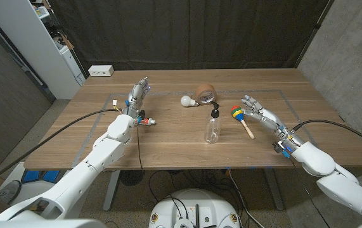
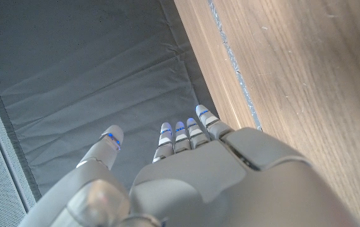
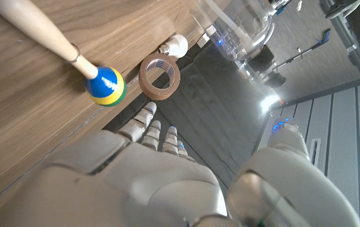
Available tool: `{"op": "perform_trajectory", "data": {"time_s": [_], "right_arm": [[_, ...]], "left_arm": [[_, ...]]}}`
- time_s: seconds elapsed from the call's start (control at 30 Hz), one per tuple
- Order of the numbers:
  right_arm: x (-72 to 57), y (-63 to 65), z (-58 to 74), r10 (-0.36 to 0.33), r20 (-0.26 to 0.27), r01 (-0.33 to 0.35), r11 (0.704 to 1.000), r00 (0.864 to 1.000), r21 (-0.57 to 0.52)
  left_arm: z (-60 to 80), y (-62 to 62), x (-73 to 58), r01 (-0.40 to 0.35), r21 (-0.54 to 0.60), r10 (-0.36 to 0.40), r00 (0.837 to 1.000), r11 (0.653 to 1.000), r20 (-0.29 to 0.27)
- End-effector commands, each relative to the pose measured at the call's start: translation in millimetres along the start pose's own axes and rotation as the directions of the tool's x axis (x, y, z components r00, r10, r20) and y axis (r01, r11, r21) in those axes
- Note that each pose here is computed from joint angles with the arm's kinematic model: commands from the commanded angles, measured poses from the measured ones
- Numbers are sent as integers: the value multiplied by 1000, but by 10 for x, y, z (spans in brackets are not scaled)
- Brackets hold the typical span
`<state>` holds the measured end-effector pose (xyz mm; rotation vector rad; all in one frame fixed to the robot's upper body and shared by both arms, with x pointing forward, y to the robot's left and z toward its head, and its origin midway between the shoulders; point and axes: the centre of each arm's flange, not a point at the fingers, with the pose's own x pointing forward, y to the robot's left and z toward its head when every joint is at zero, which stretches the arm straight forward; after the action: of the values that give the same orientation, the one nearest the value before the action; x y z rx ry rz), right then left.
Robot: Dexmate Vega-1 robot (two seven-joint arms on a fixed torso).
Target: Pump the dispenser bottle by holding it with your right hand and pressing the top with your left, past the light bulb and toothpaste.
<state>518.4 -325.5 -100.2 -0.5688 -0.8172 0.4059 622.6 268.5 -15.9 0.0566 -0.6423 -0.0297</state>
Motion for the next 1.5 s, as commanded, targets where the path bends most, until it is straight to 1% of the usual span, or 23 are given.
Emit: {"op": "perform_trajectory", "data": {"time_s": [0.03,0.23,0.43,0.53,0.57,0.67,0.7,0.87,1.27,1.33,1.5], "right_arm": [[-8,124,-4,88,19,-88,995,996,-39],[30,188,12,116,25,-114,991,993,-63],[116,282,2,134,27,-132,989,991,-73],[156,343,2,136,28,-134,988,990,-81],[157,343,2,136,28,-133,988,990,-81],[172,420,-7,133,26,-130,988,991,-81],[172,420,-7,133,26,-130,988,991,-82],[205,500,-23,142,24,-139,986,990,-90],[235,618,-39,155,7,-154,982,988,-110],[265,668,-58,167,7,-165,980,986,-111],[311,727,-81,173,5,-171,979,985,-108]], "left_arm": [[36,9,-96,-18,24,18,1000,1000,-18],[21,-1,-88,-15,17,15,1000,1000,-9],[-1,-35,-48,-1,4,1,1000,1000,6],[-9,-46,-38,6,-6,-6,1000,1000,12],[-9,-46,-38,6,-7,-6,1000,1000,12],[-13,-47,-31,16,-17,-15,1000,1000,22],[-13,-47,-31,16,-17,-16,1000,1000,23],[-21,-1,-38,22,-20,-22,999,1000,25],[-51,65,-52,21,-19,-21,999,1000,27],[-57,84,-43,23,-20,-23,999,1000,26],[-68,111,-19,22,-18,-22,1000,1000,22]]}}
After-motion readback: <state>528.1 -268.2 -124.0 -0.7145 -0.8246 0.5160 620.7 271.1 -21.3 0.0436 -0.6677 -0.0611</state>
